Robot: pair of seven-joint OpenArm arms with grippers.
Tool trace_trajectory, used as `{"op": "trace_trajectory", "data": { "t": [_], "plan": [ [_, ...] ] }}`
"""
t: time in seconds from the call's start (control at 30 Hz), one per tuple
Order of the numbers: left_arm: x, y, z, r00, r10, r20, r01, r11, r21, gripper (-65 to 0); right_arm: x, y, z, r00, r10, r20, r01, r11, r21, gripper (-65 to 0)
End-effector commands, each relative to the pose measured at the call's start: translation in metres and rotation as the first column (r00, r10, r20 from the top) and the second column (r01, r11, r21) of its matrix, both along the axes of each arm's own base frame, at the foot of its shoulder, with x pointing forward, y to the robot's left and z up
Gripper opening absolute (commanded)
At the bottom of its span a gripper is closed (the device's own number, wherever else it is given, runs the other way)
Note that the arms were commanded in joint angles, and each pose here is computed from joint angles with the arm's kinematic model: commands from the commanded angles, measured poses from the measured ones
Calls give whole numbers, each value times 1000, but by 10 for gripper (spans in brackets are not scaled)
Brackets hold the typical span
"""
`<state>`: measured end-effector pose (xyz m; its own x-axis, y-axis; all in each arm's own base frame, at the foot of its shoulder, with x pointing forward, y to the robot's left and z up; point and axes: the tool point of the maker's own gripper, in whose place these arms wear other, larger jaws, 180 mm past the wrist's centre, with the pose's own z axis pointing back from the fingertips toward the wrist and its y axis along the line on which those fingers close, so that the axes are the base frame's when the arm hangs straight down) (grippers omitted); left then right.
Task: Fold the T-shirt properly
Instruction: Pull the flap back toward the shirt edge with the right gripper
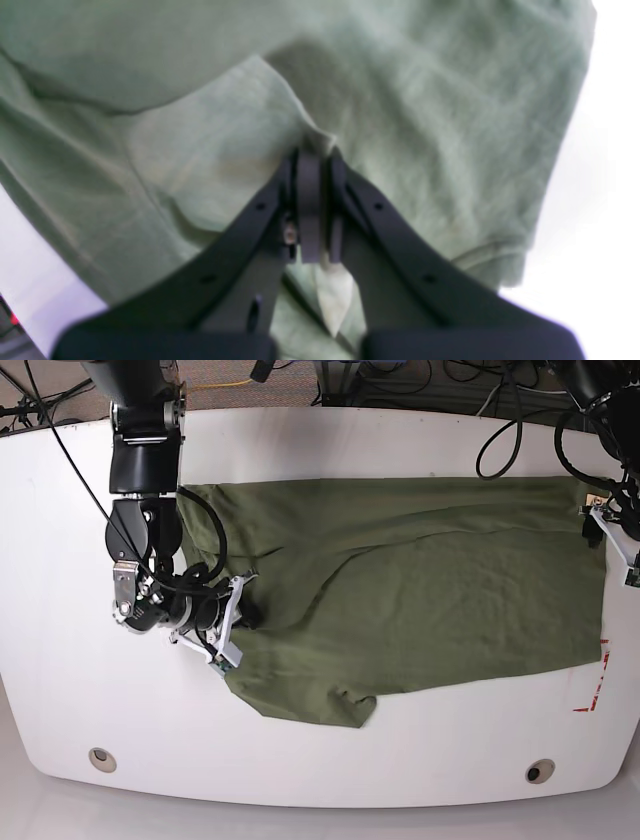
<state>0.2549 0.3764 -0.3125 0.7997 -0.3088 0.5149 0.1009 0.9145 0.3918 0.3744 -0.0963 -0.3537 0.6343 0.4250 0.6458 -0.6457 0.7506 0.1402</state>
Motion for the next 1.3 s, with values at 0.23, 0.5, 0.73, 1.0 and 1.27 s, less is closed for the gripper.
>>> {"op": "trace_trajectory", "data": {
  "t": [0.23, 0.5, 0.73, 1.0, 1.27],
  "plan": [
    [6, 5, 14, 999, -6, 35, 5, 1000, 27, -115, 29, -3, 19, 998, -32, 58, 29, 998, 59, -444],
    [3, -3, 3, 1000, -1, 25, 1, 1000, -4, -115, 12, -20, 20, 996, -30, 88, 29, 999, 16, -249],
    [-18, -11, -18, 999, 0, -35, -2, 1000, -31, -115, -25, -42, 20, 991, -71, 112, 75, 997, -29, -247],
    [-20, -19, -22, 999, -46, 27, 47, 998, -46, -115, -68, -90, 6, 971, -227, 80, 230, 972, -42, -247],
    [-22, -23, -21, 995, -71, 71, 75, 996, -55, -115, -115, -118, -16, 948, -317, 5, 316, 946, -76, -249]
  ]
}}
